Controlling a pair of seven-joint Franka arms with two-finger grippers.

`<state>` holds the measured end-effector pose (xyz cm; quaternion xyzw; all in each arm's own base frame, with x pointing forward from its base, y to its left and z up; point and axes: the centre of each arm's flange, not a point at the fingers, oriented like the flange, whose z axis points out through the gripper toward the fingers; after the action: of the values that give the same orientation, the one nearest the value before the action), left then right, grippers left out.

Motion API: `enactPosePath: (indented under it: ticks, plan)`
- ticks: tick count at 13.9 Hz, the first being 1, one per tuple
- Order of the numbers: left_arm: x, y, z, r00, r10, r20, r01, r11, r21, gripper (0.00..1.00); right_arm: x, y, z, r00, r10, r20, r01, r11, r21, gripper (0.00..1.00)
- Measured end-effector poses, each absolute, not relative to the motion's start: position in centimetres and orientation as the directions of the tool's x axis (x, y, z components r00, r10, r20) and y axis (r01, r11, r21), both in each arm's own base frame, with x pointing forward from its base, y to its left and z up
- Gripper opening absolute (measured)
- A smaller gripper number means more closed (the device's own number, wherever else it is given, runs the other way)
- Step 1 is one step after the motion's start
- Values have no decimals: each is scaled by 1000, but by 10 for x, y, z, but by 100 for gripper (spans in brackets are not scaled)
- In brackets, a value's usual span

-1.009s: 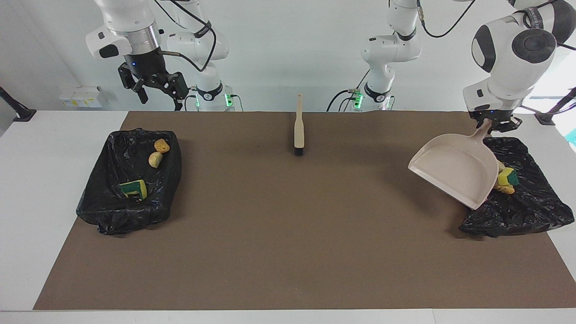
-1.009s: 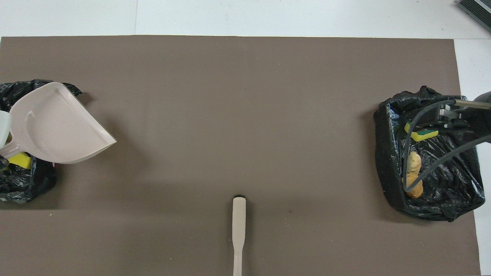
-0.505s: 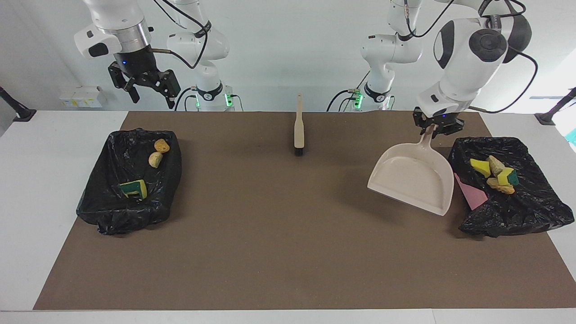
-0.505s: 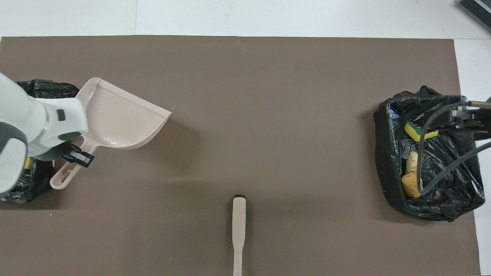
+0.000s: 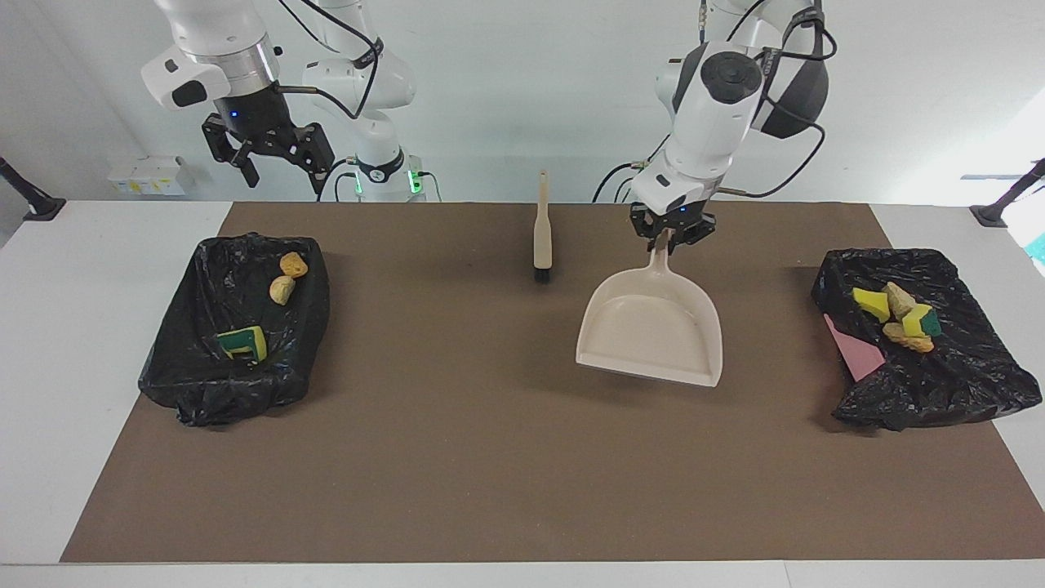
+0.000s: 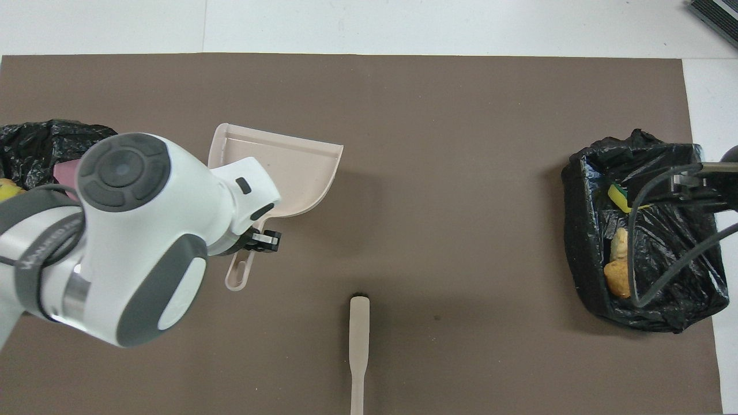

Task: Sweep and dump trash in bin
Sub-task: 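Bring the dustpan back and set it down with the left gripper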

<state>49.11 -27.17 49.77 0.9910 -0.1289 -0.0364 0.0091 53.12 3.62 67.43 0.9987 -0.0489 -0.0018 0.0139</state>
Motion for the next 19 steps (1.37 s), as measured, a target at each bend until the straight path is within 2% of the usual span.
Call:
enactPosePath:
  ticks: [6, 10, 12, 16, 17, 19]
  plan:
    - [494, -370, 398, 978, -204, -37, -201, -977, 71, 31, 529, 44, 676, 997, -77, -5, -77, -997, 20, 100]
    - [489, -388, 380, 993, -105, -48, -101, -992, 75, 31, 529, 41, 676, 996, -84, -4, -84, -996, 20, 100]
    - [490, -389, 382, 995, -85, -45, -82, -994, 76, 46, 529, 32, 676, 995, -100, -4, -100, -995, 20, 100]
    - [502, -378, 395, 998, -51, -21, -49, -995, 84, 93, 529, 31, 676, 995, -102, -4, -102, -995, 20, 100]
    - [510, -370, 400, 999, -33, -13, -32, -996, 86, 100, 529, 31, 676, 995, -103, -4, -102, -995, 20, 100]
    - [532, -344, 412, 1000, 21, 9, 20, -995, 96, 100, 529, 31, 676, 995, -102, -4, -102, -995, 20, 100]
